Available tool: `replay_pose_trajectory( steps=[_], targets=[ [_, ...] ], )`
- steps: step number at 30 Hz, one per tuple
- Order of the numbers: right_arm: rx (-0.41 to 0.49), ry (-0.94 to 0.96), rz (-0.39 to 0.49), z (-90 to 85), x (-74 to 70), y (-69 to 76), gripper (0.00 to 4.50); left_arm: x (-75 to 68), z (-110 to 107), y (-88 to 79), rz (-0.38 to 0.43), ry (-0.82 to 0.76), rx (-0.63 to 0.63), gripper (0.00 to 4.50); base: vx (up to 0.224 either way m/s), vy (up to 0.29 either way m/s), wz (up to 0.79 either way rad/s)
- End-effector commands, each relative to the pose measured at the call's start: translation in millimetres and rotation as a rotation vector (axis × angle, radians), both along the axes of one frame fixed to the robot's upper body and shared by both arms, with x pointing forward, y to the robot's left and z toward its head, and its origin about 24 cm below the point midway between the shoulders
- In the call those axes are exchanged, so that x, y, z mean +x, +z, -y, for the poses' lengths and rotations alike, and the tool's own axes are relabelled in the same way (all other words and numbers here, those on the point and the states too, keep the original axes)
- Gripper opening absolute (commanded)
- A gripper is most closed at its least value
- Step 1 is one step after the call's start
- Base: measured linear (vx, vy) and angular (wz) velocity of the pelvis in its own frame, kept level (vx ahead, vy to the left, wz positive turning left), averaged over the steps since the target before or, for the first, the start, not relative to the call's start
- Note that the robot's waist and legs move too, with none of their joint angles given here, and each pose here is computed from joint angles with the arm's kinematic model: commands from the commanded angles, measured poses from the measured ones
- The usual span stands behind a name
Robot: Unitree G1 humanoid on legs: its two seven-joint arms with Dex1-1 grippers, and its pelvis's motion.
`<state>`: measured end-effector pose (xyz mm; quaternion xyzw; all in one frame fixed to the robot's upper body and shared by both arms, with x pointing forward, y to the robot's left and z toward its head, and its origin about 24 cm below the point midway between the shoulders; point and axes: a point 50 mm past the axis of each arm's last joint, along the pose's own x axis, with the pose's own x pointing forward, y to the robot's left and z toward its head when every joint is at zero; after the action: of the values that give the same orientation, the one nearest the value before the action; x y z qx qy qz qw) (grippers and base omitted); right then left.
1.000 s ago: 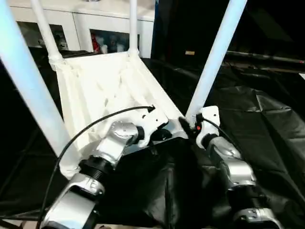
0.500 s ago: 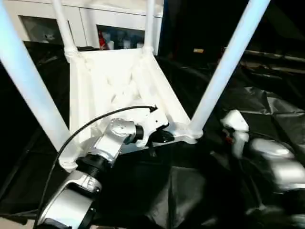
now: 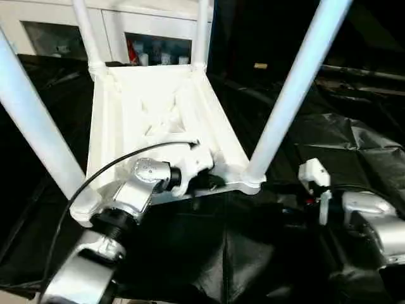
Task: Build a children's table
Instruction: Rotate table base
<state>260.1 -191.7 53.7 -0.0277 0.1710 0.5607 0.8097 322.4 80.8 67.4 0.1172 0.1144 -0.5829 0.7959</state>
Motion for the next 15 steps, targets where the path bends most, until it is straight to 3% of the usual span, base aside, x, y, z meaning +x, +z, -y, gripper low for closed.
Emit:
replay_pose_trajectory(
  steps=[1, 5, 7, 9, 10, 12, 15],
  targets=[
    [0.015, 0.022, -0.005, -3.9, -3.7, 1.7, 2.99, 1.4, -2.6, 11.3, 0.011, 0.034, -0.051, 0.77, 0.0, 0.0, 0.0],
    [0.05, 0.003, -0.011, -14.2, -2.4, -0.1, 2.99, -11.5, -13.6, 15.8, -0.029, 0.036, -0.084, 1.08, 0.0, 0.0, 0.0],
    [0.066, -0.023, -0.015, -22.2, 0.9, -3.2, 2.99, -25.2, -23.1, 15.4, -0.065, 0.013, -0.081, 1.2, 0.0, 0.0, 0.0],
    [0.069, -0.03, -0.011, -23.9, 2.0, -3.6, 2.99, -27.9, -25.4, 15.4, -0.072, 0.011, -0.082, 1.4, 0.0, 0.0, 0.0],
    [0.09, -0.106, 0.015, -33.5, 12.4, -5.2, 2.99, -46.1, -39.3, 15.7, -0.12, 0.008, -0.094, 1.46, 0.0, 0.0, 0.0],
    [0.1, -0.146, 0.024, -36.9, 17.5, -5.4, 2.99, -53.7, -44.2, 16.1, -0.14, 0.01, -0.102, 1.58, 0.0, 0.0, 0.0],
    [0.113, -0.343, 0.076, -38.0, 40.6, -5.0, 2.99, -73.6, -53.6, 13.4, -0.193, 0.061, -0.134, 1.82, 0.0, 0.0, 0.0]
  ],
)
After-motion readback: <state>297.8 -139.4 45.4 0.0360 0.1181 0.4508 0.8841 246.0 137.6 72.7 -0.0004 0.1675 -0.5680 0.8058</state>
